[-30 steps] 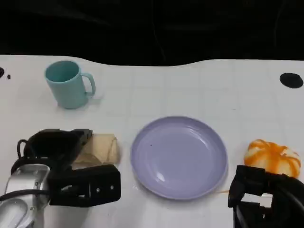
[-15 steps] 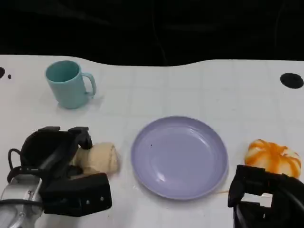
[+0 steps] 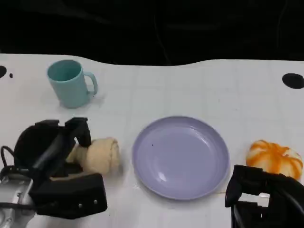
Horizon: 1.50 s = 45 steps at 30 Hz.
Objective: Grasp the towel on the left side of the plate with the left hand and place it into the plate.
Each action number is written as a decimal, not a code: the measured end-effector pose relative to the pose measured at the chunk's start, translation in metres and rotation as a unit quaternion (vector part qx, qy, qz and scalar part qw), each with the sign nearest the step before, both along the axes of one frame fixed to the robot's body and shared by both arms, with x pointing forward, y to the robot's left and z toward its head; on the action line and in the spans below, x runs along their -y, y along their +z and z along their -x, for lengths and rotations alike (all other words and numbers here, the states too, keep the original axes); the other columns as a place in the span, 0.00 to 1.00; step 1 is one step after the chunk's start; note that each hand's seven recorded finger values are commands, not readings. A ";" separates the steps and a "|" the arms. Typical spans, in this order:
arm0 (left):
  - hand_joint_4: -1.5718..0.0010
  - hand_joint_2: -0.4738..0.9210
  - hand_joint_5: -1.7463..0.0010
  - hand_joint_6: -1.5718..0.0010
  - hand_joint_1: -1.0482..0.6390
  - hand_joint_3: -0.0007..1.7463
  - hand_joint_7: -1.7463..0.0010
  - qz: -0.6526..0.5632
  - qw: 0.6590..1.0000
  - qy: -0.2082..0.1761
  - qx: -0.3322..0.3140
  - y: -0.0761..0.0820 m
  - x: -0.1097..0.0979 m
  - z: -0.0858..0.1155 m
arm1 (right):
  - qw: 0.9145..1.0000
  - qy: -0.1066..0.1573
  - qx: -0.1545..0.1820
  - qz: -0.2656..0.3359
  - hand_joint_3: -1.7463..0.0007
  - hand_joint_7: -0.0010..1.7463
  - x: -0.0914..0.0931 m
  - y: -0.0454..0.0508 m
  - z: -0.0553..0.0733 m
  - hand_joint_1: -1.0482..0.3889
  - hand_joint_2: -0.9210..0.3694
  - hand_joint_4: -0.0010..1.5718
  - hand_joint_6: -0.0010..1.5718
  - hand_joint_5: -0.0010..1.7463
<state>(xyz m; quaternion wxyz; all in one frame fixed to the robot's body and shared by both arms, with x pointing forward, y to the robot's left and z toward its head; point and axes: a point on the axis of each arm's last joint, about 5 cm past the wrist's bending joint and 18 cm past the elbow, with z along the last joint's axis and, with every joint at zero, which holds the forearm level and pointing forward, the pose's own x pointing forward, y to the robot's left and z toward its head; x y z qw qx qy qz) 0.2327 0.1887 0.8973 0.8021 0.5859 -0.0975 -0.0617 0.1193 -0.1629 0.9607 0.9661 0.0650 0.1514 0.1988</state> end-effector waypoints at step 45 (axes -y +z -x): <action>0.46 0.77 0.00 0.43 0.48 0.51 0.45 0.053 0.983 -0.175 0.019 0.049 0.109 -0.002 | 1.000 -0.002 -0.002 -0.013 0.18 0.91 -0.005 0.0005 0.002 0.73 0.35 0.53 0.46 1.00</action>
